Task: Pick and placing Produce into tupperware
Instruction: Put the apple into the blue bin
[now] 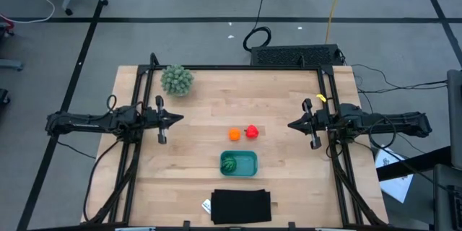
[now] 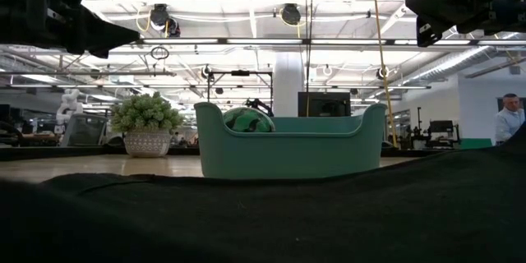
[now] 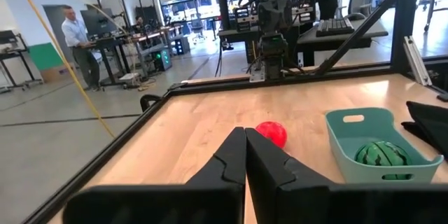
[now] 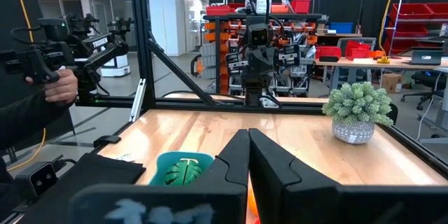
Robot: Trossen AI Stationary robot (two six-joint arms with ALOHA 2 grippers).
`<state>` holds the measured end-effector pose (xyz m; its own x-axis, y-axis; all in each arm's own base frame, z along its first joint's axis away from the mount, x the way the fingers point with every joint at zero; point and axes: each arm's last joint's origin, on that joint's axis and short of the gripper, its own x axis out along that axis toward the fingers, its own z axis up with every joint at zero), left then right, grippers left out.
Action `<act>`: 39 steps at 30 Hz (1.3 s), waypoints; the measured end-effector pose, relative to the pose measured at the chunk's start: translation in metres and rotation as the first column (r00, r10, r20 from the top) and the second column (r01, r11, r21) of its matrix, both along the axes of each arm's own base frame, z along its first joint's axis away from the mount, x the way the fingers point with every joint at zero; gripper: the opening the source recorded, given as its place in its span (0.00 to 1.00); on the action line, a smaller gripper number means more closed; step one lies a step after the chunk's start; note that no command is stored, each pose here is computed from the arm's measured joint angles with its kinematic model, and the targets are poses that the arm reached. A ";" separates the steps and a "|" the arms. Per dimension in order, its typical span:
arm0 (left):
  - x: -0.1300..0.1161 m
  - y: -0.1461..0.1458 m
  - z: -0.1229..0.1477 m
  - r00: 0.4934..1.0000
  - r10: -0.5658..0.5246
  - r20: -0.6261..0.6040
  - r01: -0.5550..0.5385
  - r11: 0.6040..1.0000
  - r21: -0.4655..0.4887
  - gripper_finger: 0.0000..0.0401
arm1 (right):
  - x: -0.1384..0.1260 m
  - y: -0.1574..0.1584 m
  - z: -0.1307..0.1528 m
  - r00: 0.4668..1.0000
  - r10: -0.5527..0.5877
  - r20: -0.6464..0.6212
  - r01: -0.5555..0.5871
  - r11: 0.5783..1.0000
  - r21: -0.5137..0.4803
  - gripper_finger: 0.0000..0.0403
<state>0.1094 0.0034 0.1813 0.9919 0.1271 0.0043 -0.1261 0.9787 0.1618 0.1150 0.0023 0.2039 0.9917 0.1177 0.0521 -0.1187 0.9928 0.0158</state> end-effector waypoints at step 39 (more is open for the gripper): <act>0.000 0.000 0.001 1.000 0.000 0.012 0.000 1.000 -0.007 0.03 | 0.003 0.000 0.007 0.998 0.001 0.070 -0.002 1.000 0.016 0.00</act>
<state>0.1094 0.0034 0.1823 0.9917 0.1276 0.0151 -0.1284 0.9798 0.1532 0.1183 0.0022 0.2109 0.9855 0.1174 0.1228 -0.1211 0.9924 0.0232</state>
